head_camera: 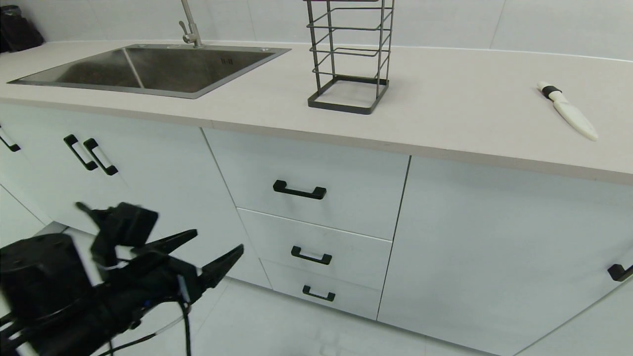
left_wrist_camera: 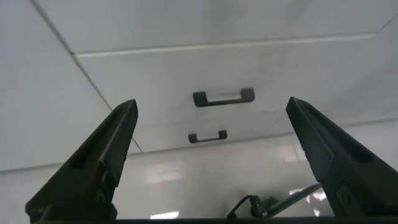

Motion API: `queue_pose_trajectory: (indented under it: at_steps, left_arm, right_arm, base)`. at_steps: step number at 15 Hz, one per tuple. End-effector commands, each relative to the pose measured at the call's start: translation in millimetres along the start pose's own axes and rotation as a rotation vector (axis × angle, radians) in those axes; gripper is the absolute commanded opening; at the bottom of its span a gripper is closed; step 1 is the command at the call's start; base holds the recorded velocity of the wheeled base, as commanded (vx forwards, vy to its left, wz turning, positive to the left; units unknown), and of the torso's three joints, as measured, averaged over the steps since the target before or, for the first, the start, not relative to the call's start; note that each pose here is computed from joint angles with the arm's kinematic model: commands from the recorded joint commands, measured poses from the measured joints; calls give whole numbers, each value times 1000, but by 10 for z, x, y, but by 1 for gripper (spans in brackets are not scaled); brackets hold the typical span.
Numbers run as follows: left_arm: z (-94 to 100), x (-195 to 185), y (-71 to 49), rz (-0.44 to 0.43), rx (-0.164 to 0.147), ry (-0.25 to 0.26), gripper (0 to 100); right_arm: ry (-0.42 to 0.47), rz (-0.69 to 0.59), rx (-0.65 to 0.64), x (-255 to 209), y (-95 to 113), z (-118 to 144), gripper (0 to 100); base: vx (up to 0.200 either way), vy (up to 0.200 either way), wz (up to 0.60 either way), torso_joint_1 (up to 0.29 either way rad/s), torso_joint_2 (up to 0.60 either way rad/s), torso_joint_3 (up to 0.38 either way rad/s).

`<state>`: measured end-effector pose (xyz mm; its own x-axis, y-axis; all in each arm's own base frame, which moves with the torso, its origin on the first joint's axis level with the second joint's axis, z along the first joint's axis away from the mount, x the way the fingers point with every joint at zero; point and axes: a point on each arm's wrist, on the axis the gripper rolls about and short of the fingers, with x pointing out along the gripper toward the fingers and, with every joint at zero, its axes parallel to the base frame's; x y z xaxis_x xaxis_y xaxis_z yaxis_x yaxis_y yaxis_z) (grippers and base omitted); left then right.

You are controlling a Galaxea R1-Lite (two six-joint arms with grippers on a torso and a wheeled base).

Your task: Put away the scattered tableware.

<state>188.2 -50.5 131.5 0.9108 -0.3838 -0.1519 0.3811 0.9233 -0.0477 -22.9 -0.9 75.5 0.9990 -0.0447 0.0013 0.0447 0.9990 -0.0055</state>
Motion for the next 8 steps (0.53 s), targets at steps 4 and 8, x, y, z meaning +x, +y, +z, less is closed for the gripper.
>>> queue_pose_trajectory:
  at_steps: [4,8]
  left_arm:
    - [-38,-1466,-183,68,-8,-297,100]
    - [-675,-1992,-306,62,19,-226,100]
  right_arm:
    - [1,-1,-1,1,0,0,100]
    - [1,0,-1,1,0,0,100]
  base:
    - [0,0,0,0,0,0]
    - [0,0,0,0,0,0]
